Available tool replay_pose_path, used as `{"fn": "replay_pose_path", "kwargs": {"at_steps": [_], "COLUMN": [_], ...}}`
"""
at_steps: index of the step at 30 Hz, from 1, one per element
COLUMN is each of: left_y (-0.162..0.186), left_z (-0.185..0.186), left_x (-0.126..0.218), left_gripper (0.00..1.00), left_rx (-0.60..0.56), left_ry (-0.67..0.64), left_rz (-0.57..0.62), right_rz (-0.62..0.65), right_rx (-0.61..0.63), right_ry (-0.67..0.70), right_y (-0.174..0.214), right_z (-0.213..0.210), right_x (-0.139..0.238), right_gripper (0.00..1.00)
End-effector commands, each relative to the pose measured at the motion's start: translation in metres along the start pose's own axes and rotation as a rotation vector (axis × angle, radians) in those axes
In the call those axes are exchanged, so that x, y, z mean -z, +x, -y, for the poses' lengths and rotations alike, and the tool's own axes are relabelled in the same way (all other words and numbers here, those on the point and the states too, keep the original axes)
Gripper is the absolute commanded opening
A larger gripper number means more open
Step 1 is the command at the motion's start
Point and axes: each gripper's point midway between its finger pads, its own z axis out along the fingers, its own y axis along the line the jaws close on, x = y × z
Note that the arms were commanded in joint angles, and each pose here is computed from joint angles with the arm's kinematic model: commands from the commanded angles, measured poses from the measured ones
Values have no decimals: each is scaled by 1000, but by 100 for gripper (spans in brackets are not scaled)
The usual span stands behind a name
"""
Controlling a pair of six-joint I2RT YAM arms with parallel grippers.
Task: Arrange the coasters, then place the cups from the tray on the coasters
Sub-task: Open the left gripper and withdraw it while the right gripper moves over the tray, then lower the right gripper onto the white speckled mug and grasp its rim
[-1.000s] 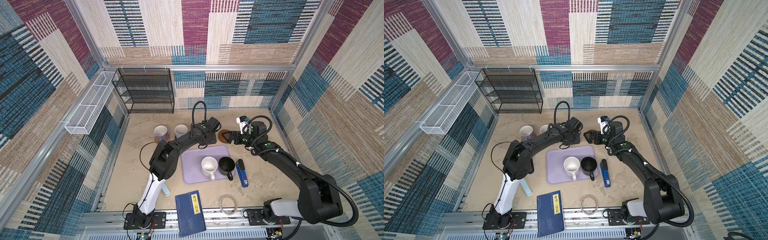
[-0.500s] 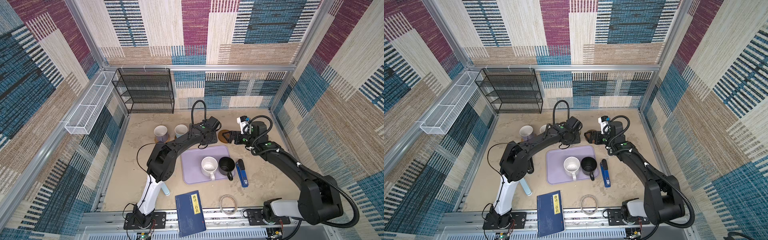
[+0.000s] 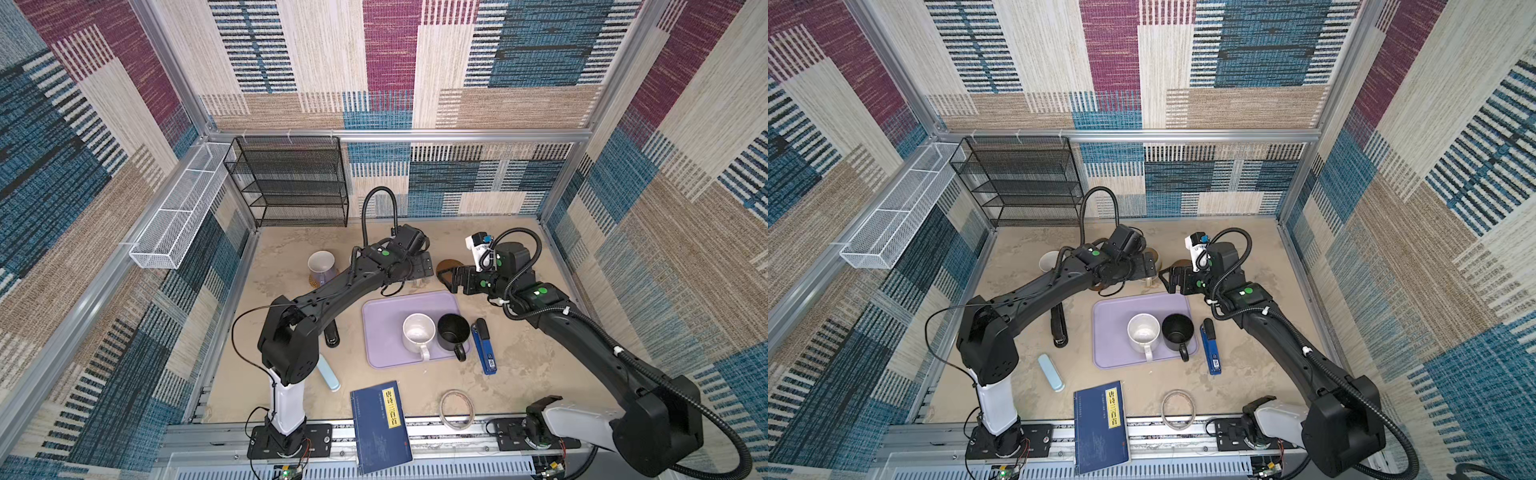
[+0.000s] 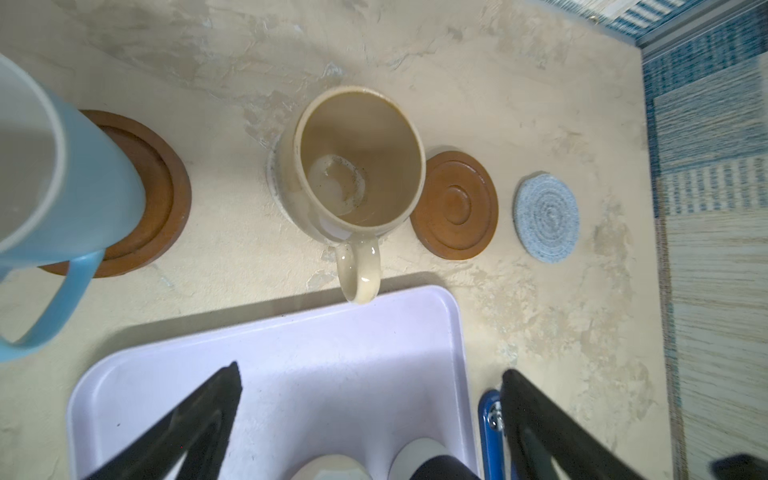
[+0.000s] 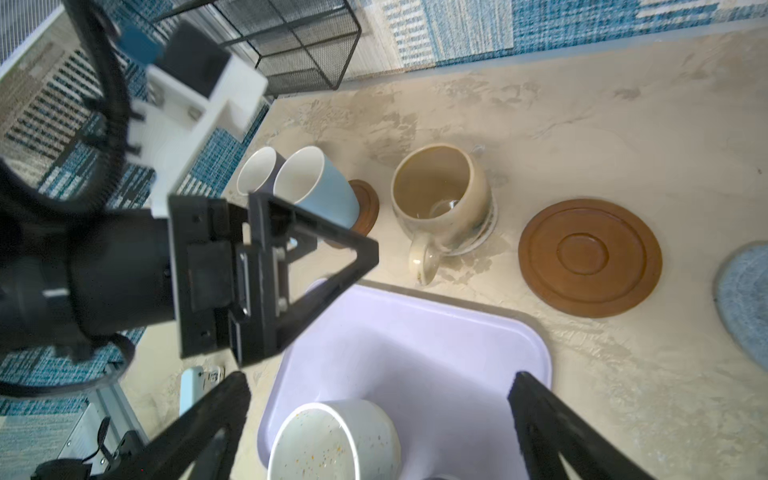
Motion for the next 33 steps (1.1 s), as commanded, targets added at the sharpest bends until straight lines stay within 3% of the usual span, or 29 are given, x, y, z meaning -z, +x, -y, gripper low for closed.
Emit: {"fn": "replay_pose_path", "kwargs": {"at_steps": [1, 6, 11, 15, 22, 28, 33], "left_y": [-5, 11, 36, 74, 104, 113, 104], "left_z": [6, 6, -21, -33, -47, -44, -48], "left_x": [20, 42, 67, 78, 92, 84, 88], "left_gripper": [100, 100, 100, 100, 100, 100, 100], "left_rx": [-31, -55, -66, -32, -37, -13, -20], "left_ry": [67, 201, 218, 303, 363, 388, 354], "left_rz": [13, -40, -94, -175, -210, -263, -219], "right_rz": [-18, -71, -123, -198, -237, -253, -310], "right_rx": [-24, -18, -23, -19, -41, -50, -59], "right_ry": [40, 51, 55, 44, 10, -1, -3], "right_y": [11, 35, 64, 88, 109, 116, 138], "right_z": [-2, -12, -24, -36, -57, -71, -81], "right_x": [6, 11, 20, 26, 30, 32, 26], "right_gripper": [100, 99, 99, 100, 95, 84, 70]}}
